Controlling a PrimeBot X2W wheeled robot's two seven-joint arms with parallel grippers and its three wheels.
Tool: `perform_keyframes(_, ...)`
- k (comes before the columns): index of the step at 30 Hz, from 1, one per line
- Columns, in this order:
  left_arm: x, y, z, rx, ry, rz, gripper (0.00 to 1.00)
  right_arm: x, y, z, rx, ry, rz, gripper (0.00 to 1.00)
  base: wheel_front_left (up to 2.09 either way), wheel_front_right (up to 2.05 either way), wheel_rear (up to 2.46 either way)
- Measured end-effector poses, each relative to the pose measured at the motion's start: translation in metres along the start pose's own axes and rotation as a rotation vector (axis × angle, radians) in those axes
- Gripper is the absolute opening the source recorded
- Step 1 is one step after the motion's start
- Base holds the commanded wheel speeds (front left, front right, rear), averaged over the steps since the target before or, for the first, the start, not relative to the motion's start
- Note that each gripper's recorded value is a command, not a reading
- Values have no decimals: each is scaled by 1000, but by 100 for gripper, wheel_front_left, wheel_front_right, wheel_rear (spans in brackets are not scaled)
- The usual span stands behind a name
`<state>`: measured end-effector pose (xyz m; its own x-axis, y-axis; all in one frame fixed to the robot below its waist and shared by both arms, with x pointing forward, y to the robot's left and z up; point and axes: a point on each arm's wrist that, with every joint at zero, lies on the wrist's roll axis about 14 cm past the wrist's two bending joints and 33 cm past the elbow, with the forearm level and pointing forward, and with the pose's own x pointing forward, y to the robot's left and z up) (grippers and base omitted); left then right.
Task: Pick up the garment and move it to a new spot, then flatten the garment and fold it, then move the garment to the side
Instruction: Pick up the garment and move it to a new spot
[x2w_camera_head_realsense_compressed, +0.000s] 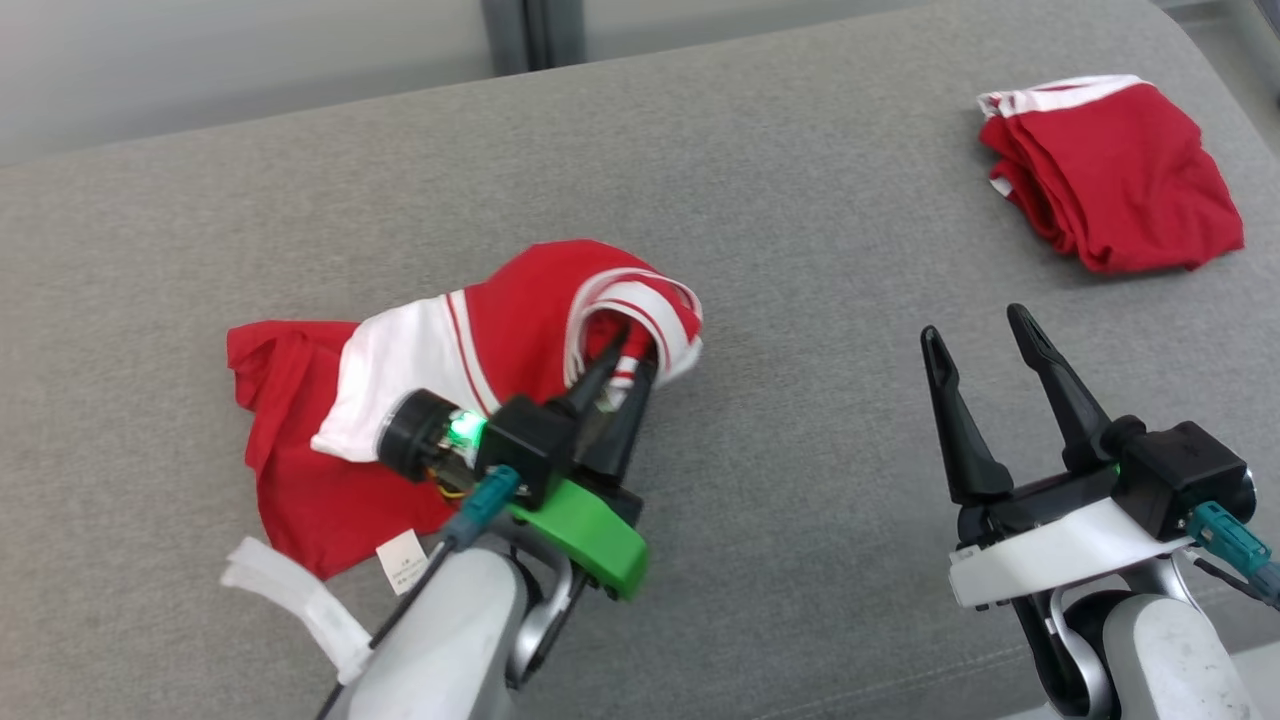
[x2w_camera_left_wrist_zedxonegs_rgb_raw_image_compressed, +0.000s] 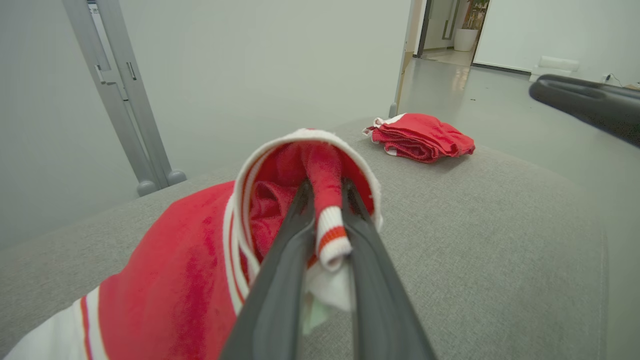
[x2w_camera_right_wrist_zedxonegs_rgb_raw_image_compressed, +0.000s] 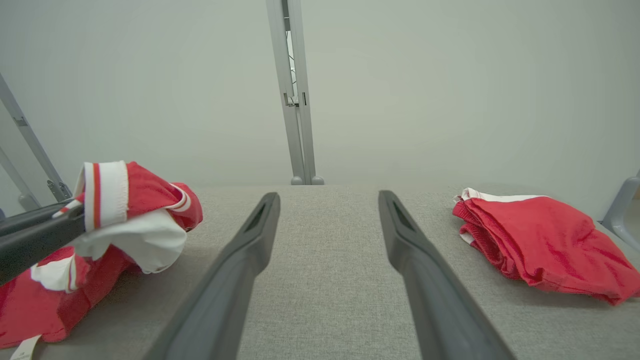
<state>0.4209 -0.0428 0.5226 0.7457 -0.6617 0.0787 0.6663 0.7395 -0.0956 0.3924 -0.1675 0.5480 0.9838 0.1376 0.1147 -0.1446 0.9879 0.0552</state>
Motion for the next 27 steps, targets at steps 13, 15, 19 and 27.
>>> perform_keyframes(13,22,-76,-40,-139,28,-246,100,-10,-38,-29,-27,76,-128,100,0,0,0)
perform_keyframes(15,24,-73,-25,-139,-21,-231,100,-8,-37,-31,-34,82,-120,100,0,0,0)
perform_keyframes(19,23,-43,2,-123,-105,-117,100,-3,-30,-29,-32,76,-90,100,0,0,0)
perform_keyframes(27,-39,76,14,-36,-112,312,100,8,-3,-17,-21,43,-3,100,0,0,0)
